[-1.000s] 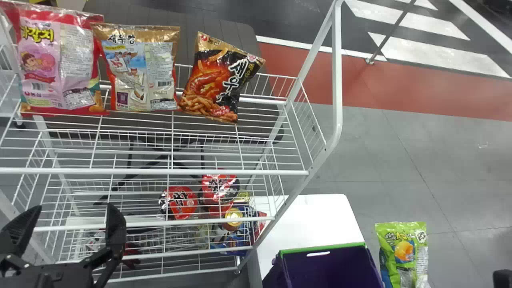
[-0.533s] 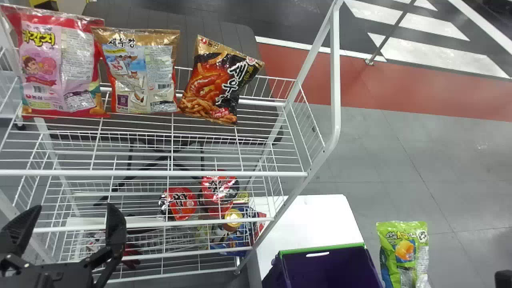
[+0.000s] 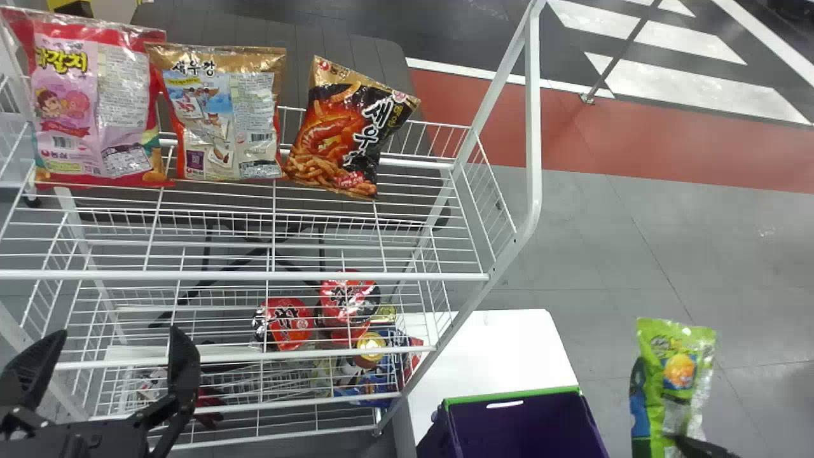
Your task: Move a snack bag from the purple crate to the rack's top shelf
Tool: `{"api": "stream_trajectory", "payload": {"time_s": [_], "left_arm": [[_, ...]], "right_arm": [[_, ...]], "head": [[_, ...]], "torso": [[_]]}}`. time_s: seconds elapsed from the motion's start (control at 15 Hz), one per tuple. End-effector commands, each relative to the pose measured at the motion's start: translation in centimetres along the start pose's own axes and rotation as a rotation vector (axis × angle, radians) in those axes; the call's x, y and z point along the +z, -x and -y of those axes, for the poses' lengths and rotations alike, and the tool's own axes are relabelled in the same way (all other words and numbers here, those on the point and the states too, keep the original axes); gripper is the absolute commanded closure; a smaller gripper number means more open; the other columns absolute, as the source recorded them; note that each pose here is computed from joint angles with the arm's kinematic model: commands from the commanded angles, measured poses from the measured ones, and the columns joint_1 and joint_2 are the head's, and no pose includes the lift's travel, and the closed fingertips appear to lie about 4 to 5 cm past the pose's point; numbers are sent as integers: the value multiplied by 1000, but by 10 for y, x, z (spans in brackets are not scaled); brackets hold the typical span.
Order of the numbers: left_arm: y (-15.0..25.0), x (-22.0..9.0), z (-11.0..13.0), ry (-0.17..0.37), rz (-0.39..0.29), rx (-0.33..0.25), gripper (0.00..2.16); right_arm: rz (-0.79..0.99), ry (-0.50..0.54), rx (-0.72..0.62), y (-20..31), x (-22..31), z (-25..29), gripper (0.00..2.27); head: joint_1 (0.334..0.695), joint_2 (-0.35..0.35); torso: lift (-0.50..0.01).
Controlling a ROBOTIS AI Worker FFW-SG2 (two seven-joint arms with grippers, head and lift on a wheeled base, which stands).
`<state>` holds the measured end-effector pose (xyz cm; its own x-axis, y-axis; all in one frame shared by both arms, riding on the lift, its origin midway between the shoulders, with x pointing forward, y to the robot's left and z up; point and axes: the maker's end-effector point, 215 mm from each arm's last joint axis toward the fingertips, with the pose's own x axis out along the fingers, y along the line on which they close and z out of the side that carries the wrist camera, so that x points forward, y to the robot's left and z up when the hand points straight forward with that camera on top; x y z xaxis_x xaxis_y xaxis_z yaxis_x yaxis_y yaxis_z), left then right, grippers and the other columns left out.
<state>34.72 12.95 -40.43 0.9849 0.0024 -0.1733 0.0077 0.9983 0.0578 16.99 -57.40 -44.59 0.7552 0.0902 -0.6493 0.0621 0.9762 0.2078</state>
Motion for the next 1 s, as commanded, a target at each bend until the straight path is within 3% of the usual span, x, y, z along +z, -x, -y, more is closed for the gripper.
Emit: {"api": "stream_trajectory", "payload": {"time_s": [0.0,0.33,0.73,0.93], "left_arm": [[-1,-3,1,-2,-5,-3,87],[-2,-9,-1,-7,-13,2,87],[-2,-15,0,-13,-20,2,87],[-2,-17,-1,-17,-22,5,87]], "right_arm": [[80,-3,15,17,40,-20,2246],[229,-66,79,38,131,-84,2246],[366,-131,253,37,233,-203,2250],[385,-53,310,27,262,-254,2250]], "head": [[695,-350],[695,-350],[695,-350],[695,-350]], "torso": [[1],[1],[1],[1]]}}
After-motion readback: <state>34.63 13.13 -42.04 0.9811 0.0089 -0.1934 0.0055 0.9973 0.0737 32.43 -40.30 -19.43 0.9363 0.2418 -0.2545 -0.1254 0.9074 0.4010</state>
